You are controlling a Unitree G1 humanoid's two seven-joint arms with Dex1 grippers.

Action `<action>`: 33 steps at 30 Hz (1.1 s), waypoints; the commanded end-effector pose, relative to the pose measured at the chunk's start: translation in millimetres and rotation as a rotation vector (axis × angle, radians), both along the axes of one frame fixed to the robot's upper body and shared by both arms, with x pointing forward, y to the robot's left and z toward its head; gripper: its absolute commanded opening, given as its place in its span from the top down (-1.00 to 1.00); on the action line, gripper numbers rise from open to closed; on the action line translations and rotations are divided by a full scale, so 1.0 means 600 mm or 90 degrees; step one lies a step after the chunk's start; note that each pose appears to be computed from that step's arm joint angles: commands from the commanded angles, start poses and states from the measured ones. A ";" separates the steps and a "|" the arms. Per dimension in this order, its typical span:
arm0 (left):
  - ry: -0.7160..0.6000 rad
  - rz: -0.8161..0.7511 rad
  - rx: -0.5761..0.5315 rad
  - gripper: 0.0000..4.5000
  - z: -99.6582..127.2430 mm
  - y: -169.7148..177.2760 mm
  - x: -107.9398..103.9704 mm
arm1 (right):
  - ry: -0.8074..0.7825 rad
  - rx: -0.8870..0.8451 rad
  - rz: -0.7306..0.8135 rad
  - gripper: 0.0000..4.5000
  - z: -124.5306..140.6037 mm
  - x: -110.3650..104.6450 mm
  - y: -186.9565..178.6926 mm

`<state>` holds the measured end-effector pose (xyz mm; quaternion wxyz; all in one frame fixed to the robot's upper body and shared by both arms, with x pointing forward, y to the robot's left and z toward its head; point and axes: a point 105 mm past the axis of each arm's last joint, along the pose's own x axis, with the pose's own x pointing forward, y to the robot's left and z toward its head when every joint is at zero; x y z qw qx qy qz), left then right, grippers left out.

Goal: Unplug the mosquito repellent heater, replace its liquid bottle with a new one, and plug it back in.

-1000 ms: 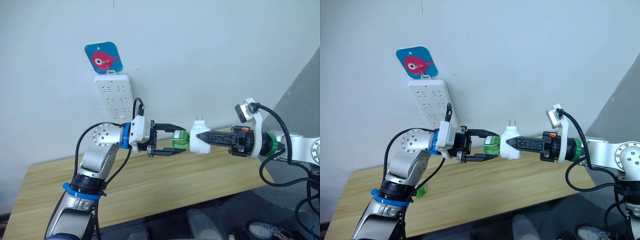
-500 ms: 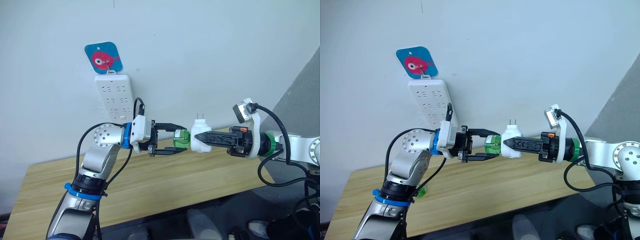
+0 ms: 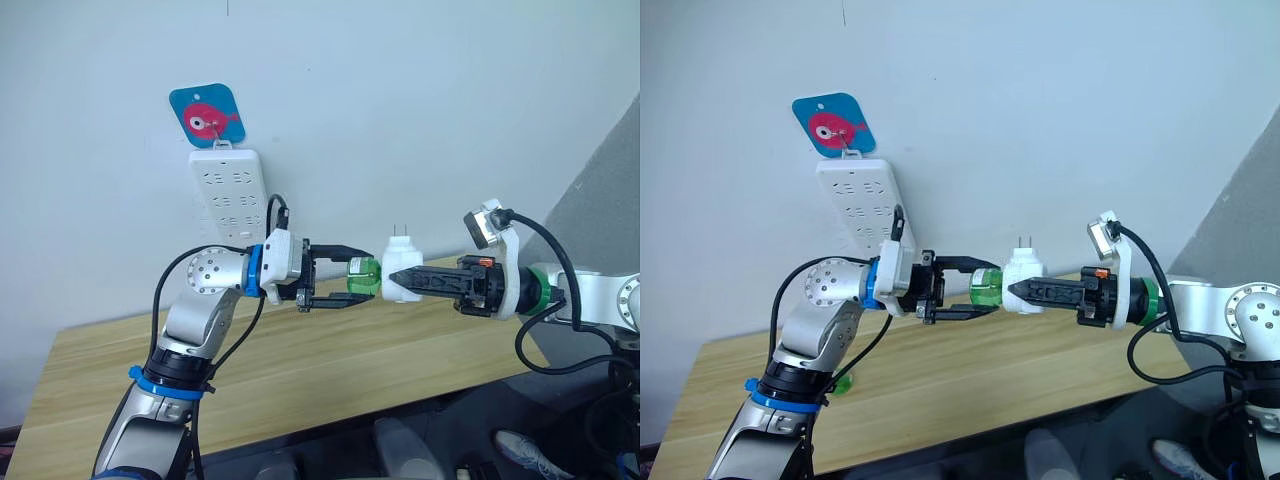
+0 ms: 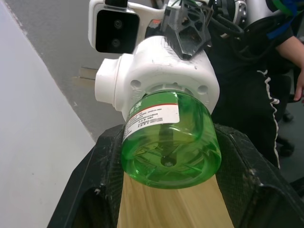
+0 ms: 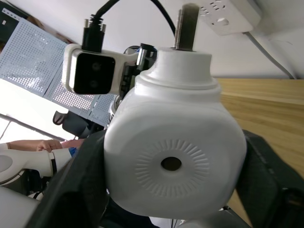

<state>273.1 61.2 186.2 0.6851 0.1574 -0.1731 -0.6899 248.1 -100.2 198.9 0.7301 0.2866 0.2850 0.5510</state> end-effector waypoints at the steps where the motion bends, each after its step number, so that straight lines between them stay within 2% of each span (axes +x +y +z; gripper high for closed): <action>1: -0.019 -0.009 -0.010 -0.02 0.012 -0.003 -0.007 | -0.025 0.021 0.022 -0.34 0.022 -0.006 0.008; 3: -0.011 -0.014 -0.005 -0.02 0.010 -0.004 -0.009 | -0.029 0.018 0.021 -0.34 0.023 -0.006 0.008; 6: 0.046 -0.014 0.035 -0.02 -0.004 0.001 -0.009 | -0.044 0.010 0.016 -0.34 0.028 -0.003 0.008; 9: 0.148 0.004 0.069 -0.02 -0.017 0.011 -0.004 | -0.082 -0.008 0.018 -0.34 0.036 0.000 0.010; 15: 0.437 0.030 0.137 -0.02 -0.034 0.027 -0.013 | -0.154 -0.044 0.052 -0.34 0.046 -0.004 0.018; 20: 0.599 0.066 0.102 -0.02 -0.018 0.032 0.004 | -0.181 -0.046 0.076 -0.34 0.049 -0.010 0.022; 24: 0.587 0.095 0.089 -0.02 -0.009 0.035 0.020 | -0.178 -0.038 0.079 -0.34 0.051 -0.009 0.021; 27: 0.532 0.080 0.097 -0.02 -0.001 0.037 0.015 | -0.166 -0.029 0.078 -0.34 0.052 -0.008 0.018; 28: 0.508 0.074 0.106 -0.35 -0.001 0.038 0.011 | -0.163 -0.026 0.078 -0.34 0.052 -0.008 0.017; 31: 0.485 0.066 0.117 -0.77 -0.003 0.040 0.008 | -0.160 -0.025 0.077 -0.34 0.052 -0.008 0.018; 33: 0.482 0.065 0.118 -0.97 -0.004 0.040 0.008 | -0.160 -0.025 0.077 -0.34 0.052 -0.008 0.018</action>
